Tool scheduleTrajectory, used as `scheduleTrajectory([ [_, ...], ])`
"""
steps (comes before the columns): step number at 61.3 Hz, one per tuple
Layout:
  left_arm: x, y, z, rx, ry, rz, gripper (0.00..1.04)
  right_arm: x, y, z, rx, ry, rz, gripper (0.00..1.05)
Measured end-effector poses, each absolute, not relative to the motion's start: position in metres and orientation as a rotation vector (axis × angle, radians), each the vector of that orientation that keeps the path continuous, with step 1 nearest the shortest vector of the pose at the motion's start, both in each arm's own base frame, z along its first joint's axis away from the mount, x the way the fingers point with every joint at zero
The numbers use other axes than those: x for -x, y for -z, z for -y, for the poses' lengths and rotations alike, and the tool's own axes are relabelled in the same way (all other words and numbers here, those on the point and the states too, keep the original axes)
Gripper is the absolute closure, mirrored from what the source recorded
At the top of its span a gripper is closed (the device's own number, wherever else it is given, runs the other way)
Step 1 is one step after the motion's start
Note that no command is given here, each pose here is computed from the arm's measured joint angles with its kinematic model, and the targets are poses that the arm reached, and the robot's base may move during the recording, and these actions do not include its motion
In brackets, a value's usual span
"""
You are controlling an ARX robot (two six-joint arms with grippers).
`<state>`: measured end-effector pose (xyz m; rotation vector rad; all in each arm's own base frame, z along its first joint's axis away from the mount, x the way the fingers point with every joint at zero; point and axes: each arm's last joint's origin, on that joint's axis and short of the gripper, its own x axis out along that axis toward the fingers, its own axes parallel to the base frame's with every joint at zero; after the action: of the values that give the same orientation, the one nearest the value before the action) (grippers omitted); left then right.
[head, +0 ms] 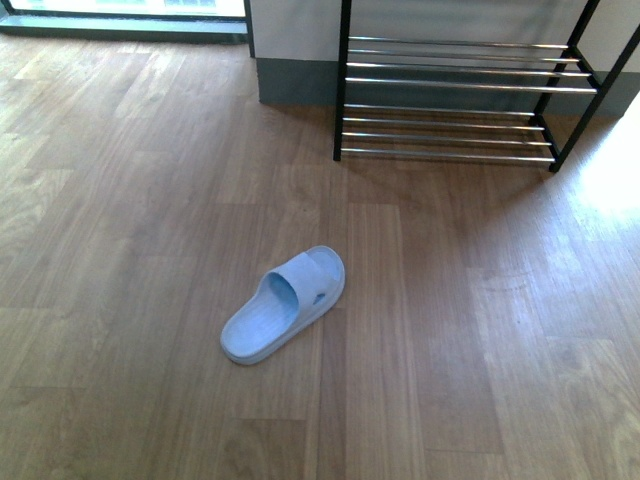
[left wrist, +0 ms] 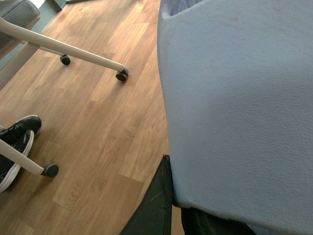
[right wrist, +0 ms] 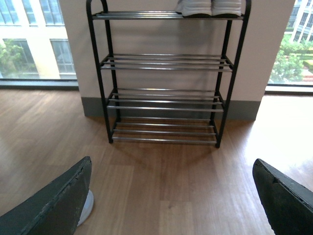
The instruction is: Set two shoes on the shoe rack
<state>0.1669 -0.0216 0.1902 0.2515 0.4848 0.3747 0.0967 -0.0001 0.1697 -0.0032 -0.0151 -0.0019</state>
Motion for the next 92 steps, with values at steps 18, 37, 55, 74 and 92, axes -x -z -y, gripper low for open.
scheduleTrajectory([
  [18,-0.167,-0.190,0.022,-0.252,-0.375,-0.486,1.03,-0.097,-0.170,0.000,0.004,0.001,0.015,0.09],
  [37,-0.167,-0.190,0.022,-0.252,-0.375,-0.487,1.03,-0.097,-0.170,0.000,0.004,0.001,0.015,0.09],
  [55,-0.167,-0.190,0.021,-0.252,-0.378,-0.486,1.03,-0.106,-0.166,0.000,0.044,-0.168,-0.045,0.09],
  [74,-0.167,-0.190,0.022,-0.252,-0.374,-0.486,1.03,-0.211,-0.143,-0.023,0.136,-0.078,-0.173,0.09],
  [92,-0.167,-0.190,0.022,-0.252,-0.375,-0.486,1.03,-0.283,-0.023,-0.050,0.261,-0.093,-0.543,0.09],
])
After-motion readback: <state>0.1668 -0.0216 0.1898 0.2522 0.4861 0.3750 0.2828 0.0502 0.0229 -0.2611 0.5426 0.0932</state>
